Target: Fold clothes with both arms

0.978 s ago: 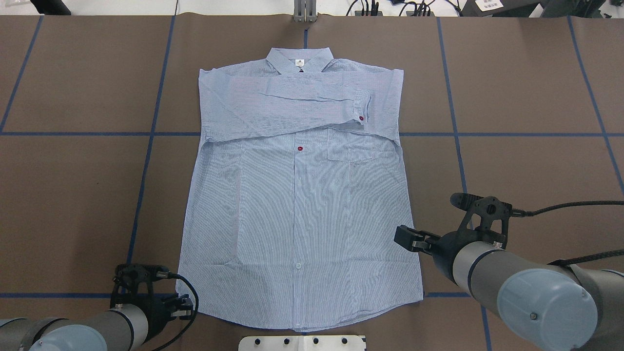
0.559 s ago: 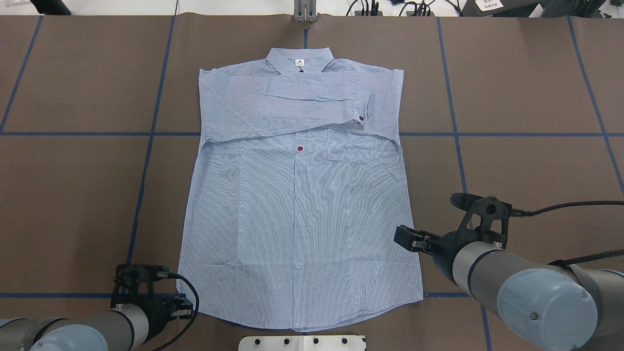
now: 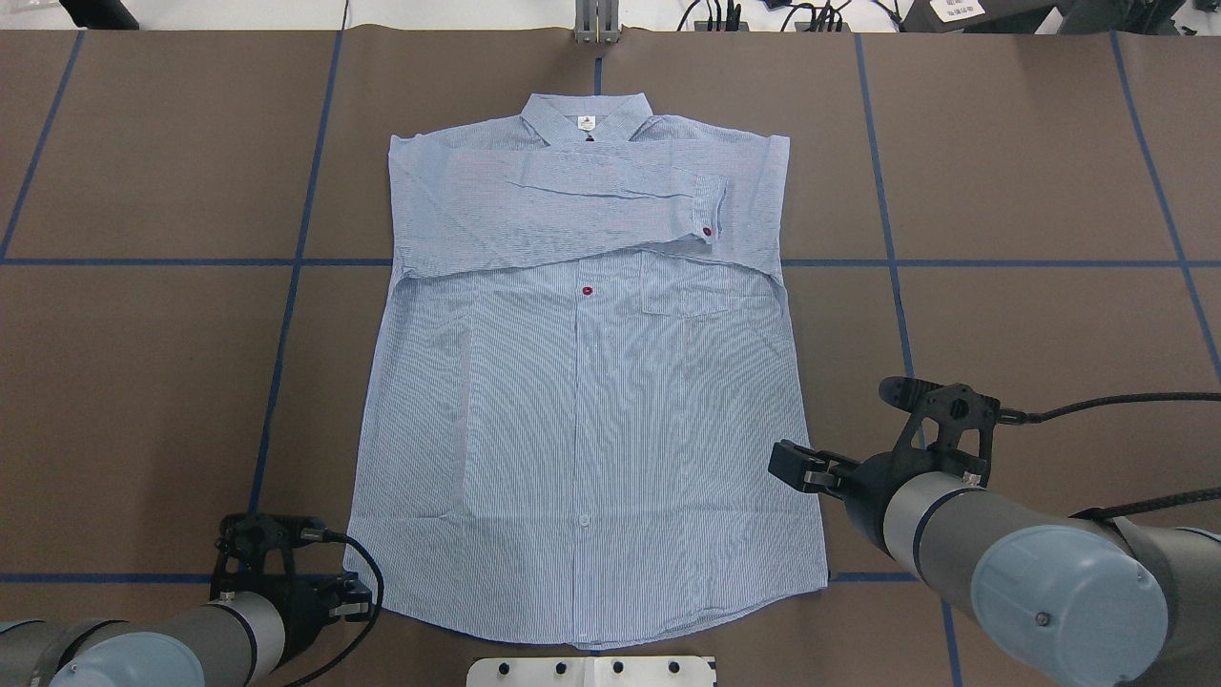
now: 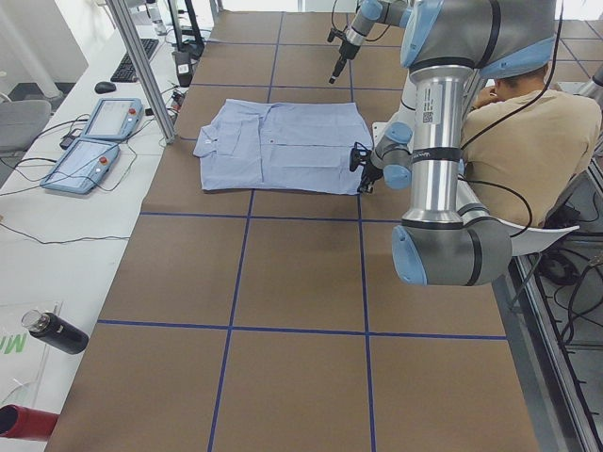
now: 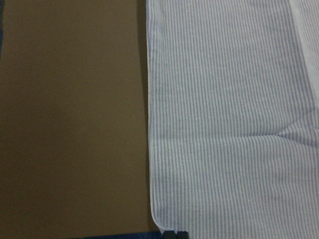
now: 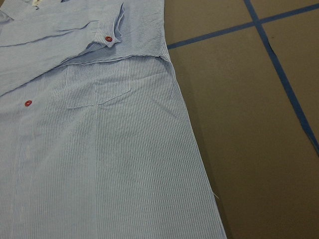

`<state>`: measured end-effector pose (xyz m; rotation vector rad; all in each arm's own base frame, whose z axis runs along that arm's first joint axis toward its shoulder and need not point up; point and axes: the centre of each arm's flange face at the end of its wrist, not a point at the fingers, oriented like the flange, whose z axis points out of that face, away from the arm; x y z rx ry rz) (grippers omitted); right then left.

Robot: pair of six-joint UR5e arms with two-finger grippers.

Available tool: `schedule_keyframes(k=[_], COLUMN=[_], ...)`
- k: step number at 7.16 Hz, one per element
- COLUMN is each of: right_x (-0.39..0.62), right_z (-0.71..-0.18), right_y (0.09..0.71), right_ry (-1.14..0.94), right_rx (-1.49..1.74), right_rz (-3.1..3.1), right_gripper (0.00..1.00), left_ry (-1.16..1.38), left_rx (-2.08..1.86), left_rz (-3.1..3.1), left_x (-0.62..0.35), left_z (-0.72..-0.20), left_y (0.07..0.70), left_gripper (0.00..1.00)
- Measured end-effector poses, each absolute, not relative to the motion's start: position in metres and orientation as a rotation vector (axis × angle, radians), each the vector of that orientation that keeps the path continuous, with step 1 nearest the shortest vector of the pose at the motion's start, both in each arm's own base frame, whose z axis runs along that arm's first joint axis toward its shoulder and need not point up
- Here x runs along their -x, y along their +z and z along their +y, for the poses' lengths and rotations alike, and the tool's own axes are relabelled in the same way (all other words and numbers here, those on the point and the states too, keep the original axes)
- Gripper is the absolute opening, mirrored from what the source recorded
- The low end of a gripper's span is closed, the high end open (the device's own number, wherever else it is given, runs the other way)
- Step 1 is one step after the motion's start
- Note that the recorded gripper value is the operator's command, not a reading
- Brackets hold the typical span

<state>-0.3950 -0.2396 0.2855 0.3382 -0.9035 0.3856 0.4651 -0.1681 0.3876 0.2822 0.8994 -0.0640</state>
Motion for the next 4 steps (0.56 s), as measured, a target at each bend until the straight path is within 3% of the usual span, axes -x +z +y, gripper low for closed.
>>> schedule_keyframes(k=[4], right_x=[0.403], right_z=[-0.234], right_y=[0.295], right_ry=[0.384], right_rx=[-0.336], right_rz=[-0.886], right_gripper=[1.0], left_ry=[-0.066], left_rx=[-0.268], left_rz=[0.978], left_x=[-0.426], left_z=[-0.17], left_y=[0.349], left_gripper=[0.0])
